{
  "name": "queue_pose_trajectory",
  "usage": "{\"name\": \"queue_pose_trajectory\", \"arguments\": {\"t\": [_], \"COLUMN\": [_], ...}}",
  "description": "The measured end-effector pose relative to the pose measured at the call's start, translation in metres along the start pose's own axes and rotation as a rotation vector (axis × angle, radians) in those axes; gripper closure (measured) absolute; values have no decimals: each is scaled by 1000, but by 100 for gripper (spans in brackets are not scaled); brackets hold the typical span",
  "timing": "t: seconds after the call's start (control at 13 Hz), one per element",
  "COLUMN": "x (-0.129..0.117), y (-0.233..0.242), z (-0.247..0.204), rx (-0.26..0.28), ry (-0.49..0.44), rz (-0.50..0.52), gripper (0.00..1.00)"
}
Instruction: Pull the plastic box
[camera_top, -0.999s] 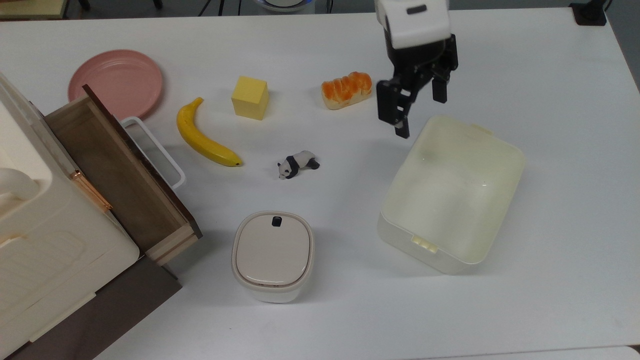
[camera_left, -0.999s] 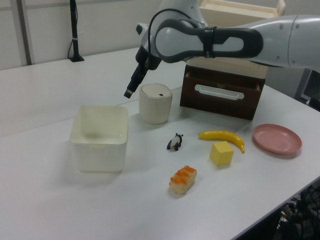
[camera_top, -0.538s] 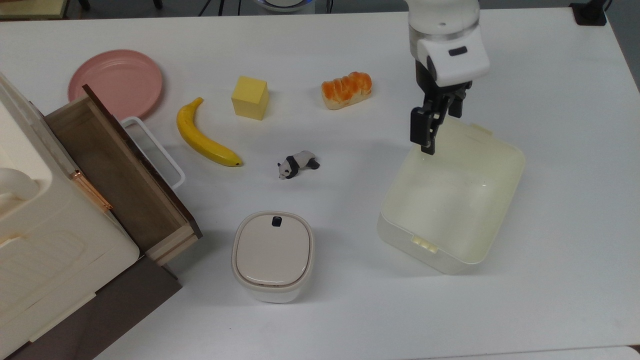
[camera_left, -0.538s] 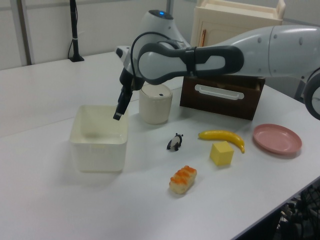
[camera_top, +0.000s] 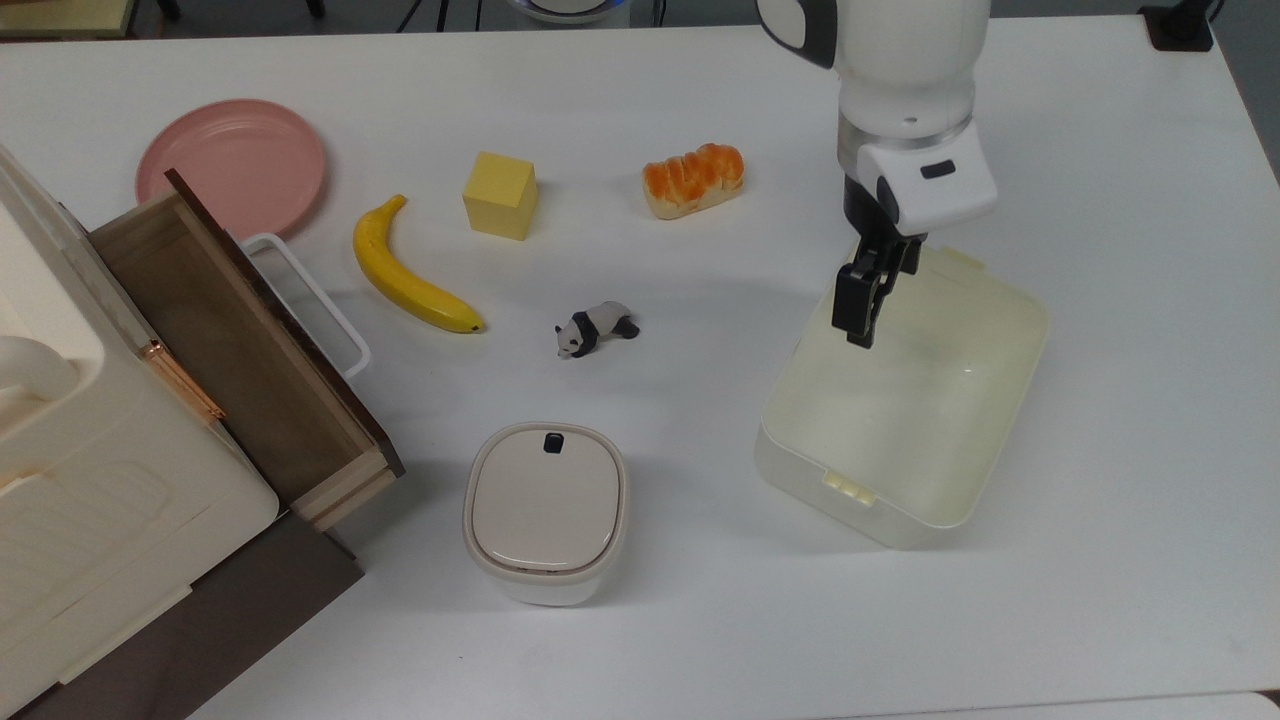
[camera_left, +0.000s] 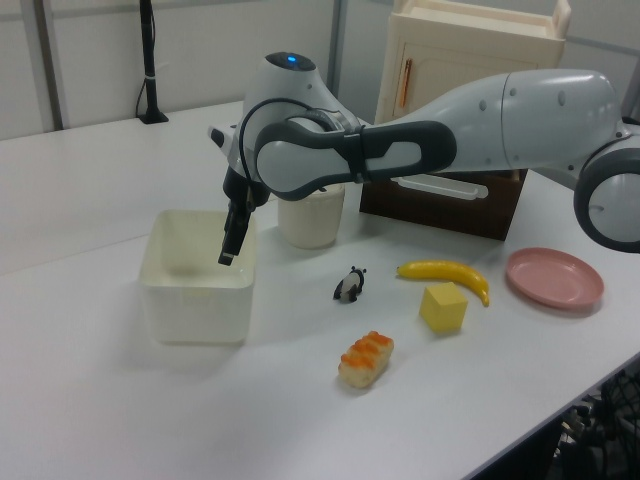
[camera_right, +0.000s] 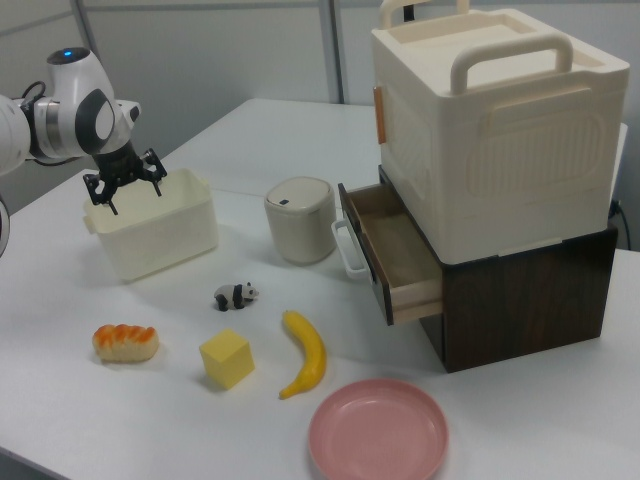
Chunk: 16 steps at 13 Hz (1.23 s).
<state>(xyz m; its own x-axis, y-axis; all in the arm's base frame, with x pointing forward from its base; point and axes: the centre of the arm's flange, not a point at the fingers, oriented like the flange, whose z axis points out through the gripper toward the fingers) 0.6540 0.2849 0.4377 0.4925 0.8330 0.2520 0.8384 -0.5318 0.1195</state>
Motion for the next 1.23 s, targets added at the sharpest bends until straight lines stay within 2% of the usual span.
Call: {"name": "queue_pose_trajectory", "arguments": {"t": [0.61, 0.84, 1.23], "x": [-16, -22, -38], "y": [10, 5, 1], "z": [25, 37, 33], "rx": [-32, -25, -30], "ry": [-70, -97, -129], "rz": [-27, -40, -64], "gripper": [0, 0, 0]}}
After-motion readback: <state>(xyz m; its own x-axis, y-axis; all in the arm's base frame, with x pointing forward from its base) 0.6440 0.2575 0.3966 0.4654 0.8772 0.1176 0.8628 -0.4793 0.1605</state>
